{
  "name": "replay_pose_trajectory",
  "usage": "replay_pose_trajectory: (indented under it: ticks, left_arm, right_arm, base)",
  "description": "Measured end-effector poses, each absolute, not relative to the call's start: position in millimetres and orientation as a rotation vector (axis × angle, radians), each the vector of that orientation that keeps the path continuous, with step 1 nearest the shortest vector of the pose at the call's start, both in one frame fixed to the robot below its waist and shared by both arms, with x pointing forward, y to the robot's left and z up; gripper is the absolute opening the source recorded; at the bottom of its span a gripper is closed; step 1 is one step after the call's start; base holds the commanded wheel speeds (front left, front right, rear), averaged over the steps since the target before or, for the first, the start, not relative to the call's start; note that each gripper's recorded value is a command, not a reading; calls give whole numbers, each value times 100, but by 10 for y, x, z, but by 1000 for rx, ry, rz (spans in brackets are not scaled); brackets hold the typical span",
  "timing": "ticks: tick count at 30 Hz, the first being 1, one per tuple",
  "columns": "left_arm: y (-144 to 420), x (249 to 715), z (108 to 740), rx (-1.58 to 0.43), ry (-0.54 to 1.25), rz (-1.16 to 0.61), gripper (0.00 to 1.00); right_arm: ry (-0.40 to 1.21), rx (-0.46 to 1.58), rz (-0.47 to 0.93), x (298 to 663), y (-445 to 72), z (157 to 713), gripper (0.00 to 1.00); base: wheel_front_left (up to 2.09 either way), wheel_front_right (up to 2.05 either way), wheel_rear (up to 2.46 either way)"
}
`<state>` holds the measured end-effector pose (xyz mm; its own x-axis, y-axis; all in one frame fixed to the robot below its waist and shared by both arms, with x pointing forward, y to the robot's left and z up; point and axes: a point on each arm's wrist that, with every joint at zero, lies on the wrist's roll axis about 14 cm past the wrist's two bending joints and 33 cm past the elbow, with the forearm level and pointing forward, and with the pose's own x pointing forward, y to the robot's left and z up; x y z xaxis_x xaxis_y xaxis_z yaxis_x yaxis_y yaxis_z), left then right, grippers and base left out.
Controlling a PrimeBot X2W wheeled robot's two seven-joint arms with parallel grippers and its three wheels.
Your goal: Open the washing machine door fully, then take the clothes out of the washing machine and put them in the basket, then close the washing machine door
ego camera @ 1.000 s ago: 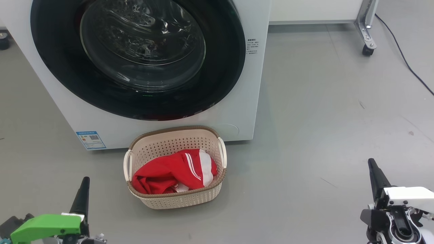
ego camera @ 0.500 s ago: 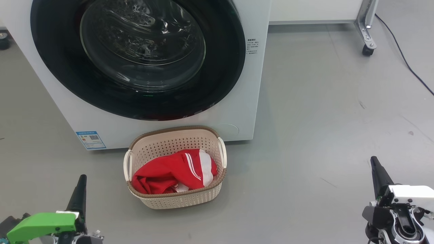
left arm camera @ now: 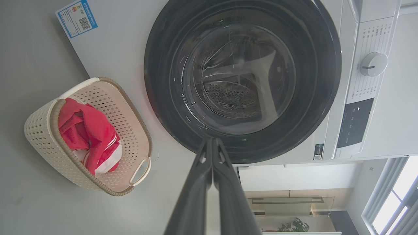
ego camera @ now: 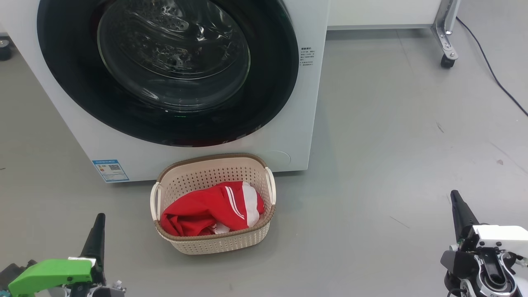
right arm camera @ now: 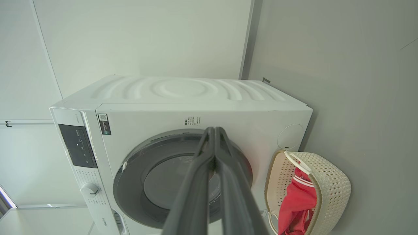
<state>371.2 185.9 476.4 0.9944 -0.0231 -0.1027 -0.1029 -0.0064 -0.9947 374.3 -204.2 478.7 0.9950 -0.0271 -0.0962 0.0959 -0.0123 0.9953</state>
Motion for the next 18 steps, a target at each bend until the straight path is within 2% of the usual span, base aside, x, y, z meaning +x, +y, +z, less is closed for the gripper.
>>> replay_pose_trajectory:
  ticks: [18]
  left_arm:
    - [1862,3710,4749,-1577,100,65,0]
  right_arm:
    - [56,1581,-101,3740,-2047,4775,0]
  base:
    - [0,0,0]
